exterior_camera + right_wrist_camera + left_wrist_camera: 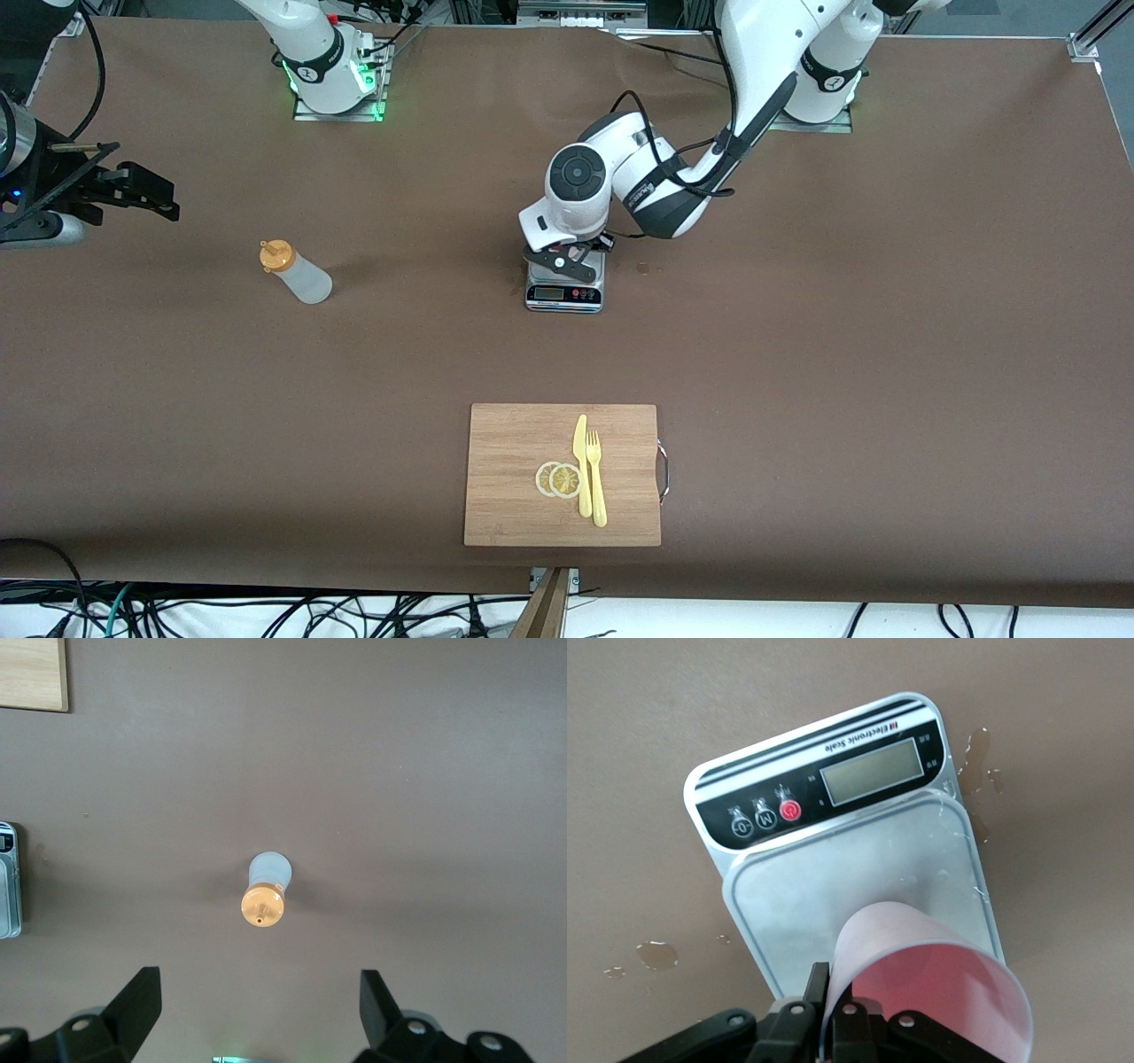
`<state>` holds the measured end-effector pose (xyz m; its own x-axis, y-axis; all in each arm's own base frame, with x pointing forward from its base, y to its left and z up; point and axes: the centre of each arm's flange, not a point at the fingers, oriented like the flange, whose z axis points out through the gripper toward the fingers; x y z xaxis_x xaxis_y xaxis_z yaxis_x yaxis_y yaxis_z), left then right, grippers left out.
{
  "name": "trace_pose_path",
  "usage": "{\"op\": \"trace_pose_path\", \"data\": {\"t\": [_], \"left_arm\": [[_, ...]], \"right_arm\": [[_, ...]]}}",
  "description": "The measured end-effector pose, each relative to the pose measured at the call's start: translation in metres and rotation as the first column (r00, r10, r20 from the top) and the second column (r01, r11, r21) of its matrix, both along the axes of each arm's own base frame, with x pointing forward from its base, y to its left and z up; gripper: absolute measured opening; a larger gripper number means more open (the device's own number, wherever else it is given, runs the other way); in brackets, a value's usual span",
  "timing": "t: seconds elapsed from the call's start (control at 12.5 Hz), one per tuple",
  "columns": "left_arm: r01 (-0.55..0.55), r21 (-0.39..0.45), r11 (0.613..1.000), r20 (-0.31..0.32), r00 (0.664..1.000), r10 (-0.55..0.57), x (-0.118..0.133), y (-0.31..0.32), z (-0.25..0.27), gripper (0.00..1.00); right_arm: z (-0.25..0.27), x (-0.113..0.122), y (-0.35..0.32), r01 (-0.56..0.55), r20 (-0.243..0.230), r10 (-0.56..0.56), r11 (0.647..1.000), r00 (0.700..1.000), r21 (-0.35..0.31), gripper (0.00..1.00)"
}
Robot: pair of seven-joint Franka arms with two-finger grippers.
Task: Add sauce to pink cup with both arms
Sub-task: 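Carry the pink cup with the left gripper over the scale, then lower the pink cup onto the scale and open the left gripper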
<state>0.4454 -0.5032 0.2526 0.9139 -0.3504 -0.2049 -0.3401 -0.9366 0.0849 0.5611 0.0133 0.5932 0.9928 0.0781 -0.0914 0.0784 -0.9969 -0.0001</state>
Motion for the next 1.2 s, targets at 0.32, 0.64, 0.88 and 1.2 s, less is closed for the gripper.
{"op": "trace_pose_path", "data": {"t": [0.32,0.64,0.88,1.2], "left_arm": [[-0.05,0.014,0.999,0.0,0.999,0.05,0.001,0.002,-0.002,0.17],[-0.06,0.02,0.998,-0.002,0.998,0.06,0.002,0.004,-0.003,0.59],[-0.036,0.073,0.997,-0.039,0.998,0.039,-0.007,0.005,0.008,0.9],[-0.002,0.127,0.992,-0.046,0.999,0.008,-0.022,0.007,0.062,1.0]], "right_arm": [[0.0,0.0,0.001,-0.001,0.0,0.001,1.0,1.0,0.0,1.0],[0.0,0.0,0.001,-0.001,0.0,0.001,1.0,1.0,0.0,1.0],[0.0,0.0,0.001,-0.001,0.0,0.001,1.0,1.0,0.0,1.0],[0.0,0.0,0.001,-0.001,-0.001,0.001,1.0,1.0,0.0,1.0]]}}
